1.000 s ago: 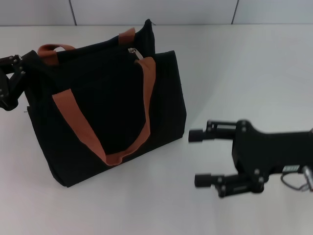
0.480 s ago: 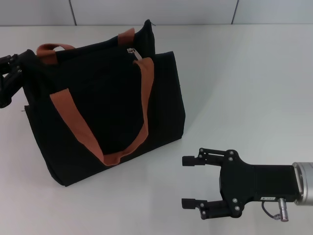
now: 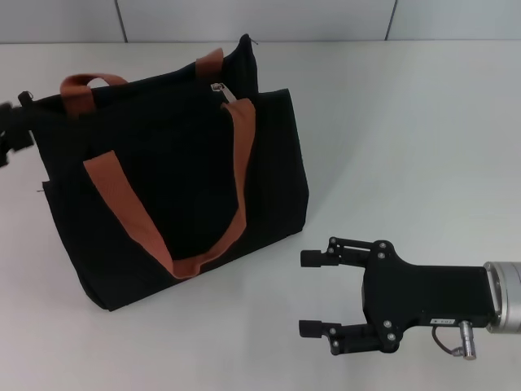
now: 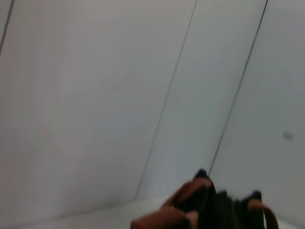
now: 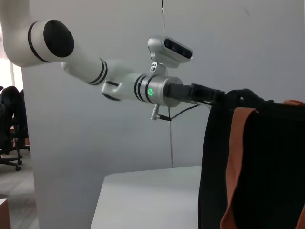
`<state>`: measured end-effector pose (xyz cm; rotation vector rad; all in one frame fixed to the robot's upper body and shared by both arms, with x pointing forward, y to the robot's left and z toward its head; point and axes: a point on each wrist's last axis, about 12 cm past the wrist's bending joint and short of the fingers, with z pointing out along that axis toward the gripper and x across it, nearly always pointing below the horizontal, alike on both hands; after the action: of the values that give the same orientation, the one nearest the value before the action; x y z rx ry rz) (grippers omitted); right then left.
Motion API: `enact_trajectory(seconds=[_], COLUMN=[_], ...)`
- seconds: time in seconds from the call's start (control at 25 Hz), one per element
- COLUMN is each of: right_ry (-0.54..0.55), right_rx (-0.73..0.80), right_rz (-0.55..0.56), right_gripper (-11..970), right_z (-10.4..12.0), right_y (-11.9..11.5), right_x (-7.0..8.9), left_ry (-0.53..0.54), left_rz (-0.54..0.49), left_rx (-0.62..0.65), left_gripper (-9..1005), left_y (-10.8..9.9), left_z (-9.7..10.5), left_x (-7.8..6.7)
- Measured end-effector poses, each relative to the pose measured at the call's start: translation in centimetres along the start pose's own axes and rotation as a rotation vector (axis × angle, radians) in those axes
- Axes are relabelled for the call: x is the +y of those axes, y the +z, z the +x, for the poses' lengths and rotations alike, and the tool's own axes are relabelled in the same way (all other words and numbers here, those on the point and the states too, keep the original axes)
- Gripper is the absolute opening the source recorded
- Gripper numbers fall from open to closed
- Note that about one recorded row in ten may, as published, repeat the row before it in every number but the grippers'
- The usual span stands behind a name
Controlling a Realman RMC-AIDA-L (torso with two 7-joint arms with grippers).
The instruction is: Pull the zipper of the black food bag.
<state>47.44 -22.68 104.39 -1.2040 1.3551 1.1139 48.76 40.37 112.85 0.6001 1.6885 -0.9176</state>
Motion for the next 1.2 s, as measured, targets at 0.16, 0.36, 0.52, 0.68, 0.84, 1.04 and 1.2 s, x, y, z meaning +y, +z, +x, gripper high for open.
enact_trajectory(seconds=[0.16, 0.36, 0.52, 0.68, 0.84, 1.04, 1.2], right_ry=[-0.001, -0.003, -0.003, -0.004, 0.002, 0.006, 0.008], right_rx=[-0.001, 0.005, 0.006, 0.007, 0.011, 0.012, 0.011], right_rz=[0.0, 0.007, 0.012, 0.017, 0.022, 0.026, 0.022], right_gripper=[788, 789, 789, 788, 788, 789, 788], right_z=[0.0, 0.0, 0.0, 0.0, 0.1, 0.2, 0.3], right_y=[0.0, 0.1, 0.1, 0.1, 0.1, 0.1, 0.2], right_x=[-0.1, -0.2, -0.3, -0.3, -0.3, -0.2, -0.2], left_ry=[0.005, 0.043, 0.129, 0.171, 0.202, 0.245, 0.218], left_rz=[0.036, 0.097, 0.16, 0.232, 0.34, 0.474, 0.578], left_rx=[0.13, 0.1, -0.01, -0.088, -0.194, -0.24, -0.137], left_gripper=[473, 623, 796, 806, 807, 806, 806], left_y=[-2.0, -2.3, 0.4, 2.7, 5.4, 7.6, 9.0], left_z=[-1.9, -3.3, -2.4, -1.8, -1.0, 0.9, 4.0], left_x=[-0.1, -0.6, -1.6, -2.6, -4.6, -7.4, -8.9])
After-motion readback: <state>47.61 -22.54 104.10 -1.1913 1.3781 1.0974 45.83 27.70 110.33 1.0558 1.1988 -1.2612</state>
